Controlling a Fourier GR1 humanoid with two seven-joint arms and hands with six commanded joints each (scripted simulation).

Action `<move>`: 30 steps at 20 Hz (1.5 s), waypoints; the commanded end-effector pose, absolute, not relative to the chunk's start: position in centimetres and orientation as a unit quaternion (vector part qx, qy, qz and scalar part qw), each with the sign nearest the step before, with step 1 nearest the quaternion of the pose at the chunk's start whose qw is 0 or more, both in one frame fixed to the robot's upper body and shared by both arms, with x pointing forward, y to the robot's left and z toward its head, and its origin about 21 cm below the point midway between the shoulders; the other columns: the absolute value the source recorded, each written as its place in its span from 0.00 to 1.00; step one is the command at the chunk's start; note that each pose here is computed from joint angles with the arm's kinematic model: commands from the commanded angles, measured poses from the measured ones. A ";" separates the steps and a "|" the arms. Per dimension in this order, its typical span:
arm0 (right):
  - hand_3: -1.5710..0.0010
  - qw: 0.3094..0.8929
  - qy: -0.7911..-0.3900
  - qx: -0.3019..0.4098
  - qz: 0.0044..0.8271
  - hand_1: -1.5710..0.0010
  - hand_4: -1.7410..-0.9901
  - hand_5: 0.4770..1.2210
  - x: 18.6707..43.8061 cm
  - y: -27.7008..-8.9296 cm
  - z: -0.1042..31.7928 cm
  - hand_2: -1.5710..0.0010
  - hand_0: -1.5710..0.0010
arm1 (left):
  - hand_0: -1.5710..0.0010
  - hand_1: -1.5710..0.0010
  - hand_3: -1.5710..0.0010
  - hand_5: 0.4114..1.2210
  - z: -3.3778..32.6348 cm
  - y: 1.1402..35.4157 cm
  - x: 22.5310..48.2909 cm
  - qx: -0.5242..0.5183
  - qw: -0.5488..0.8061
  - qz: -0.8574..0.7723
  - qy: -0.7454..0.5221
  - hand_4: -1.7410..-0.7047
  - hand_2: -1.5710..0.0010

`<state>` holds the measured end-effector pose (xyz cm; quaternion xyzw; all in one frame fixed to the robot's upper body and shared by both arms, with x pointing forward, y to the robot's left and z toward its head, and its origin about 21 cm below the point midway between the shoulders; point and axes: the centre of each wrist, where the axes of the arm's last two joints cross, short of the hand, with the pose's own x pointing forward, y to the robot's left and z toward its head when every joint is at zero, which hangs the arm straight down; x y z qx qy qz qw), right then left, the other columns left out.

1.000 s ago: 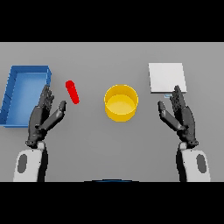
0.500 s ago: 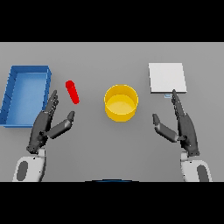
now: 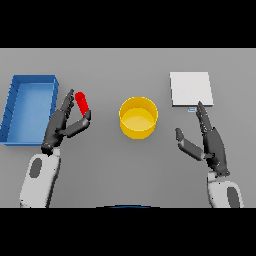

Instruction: Pick up the red beaker and tilt it to pour out 1 green nut into yellow bowl. Pick up the yellow bowl and place it on the metallic measuring scale.

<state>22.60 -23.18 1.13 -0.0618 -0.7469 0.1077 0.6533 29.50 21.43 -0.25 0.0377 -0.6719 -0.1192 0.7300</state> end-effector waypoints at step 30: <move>1.00 0.652 -0.749 -0.058 0.104 1.00 0.58 0.28 23.0 -23.2 0.9 1.00 1.00 | 0.12 0.12 0.12 0.89 -2.4 17.9 36.1 0.045 0.701 -0.096 -0.705 0.18 0.11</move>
